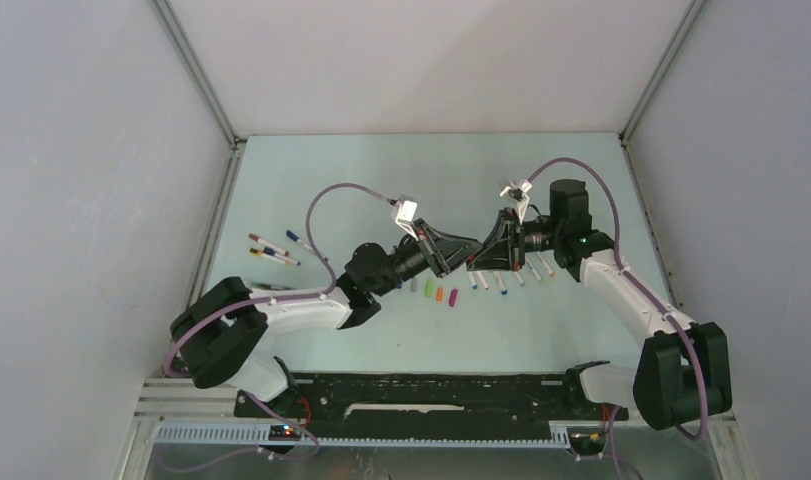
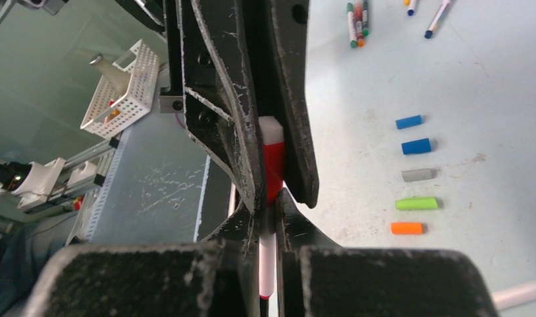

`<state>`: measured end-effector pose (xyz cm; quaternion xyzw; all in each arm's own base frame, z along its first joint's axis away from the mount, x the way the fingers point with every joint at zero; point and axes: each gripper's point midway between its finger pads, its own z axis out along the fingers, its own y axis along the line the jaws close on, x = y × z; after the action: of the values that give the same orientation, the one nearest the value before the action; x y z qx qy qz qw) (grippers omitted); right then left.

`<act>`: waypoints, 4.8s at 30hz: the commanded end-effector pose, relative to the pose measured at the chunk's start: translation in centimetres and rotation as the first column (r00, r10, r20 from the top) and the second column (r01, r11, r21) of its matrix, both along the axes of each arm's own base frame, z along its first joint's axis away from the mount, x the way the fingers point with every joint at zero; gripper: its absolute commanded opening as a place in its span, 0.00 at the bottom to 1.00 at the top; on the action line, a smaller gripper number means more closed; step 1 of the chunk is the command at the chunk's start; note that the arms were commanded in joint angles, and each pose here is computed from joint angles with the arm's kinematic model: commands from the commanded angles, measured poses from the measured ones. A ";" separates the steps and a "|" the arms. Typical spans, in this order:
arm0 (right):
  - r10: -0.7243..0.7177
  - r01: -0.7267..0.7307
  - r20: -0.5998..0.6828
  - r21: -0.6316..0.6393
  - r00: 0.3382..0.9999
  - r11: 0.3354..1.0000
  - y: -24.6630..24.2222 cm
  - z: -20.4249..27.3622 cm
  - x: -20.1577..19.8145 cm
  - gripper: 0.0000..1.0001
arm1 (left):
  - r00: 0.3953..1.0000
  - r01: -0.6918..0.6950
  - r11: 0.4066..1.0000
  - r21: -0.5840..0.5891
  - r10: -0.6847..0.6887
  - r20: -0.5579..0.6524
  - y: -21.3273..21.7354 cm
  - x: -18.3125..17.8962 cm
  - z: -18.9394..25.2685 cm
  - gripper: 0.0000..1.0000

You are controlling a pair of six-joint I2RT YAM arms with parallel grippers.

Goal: Open the pen caps
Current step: Open the pen cap from the pen, then place the pen at the center of the board, then place the pen cap at the center of the board.

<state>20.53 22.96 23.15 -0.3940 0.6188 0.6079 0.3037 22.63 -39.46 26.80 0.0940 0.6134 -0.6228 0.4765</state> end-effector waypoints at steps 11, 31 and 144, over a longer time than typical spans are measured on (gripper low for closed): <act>0.015 -0.015 0.047 0.003 0.999 1.000 0.6 0.7 0.4 0.02 | 0.980 -0.163 0.975 -0.150 0.178 0.089 2.8 1.9 5.6 0.00; 0.020 -0.020 0.041 -0.009 0.999 1.000 0.8 0.8 0.3 0.28 | 0.970 -0.169 0.971 -0.171 0.195 0.145 2.6 2.7 7.5 0.00; -0.647 0.507 0.208 -0.802 0.734 0.317 2.2 -18.6 24.8 0.29 | 0.654 0.133 0.335 0.933 0.678 -0.336 20.8 17.9 -22.8 0.35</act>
<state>44.04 25.24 1.63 -0.1766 0.9545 0.1307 0.2017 38.64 -18.24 2.19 -0.0290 0.9846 -0.0577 0.1622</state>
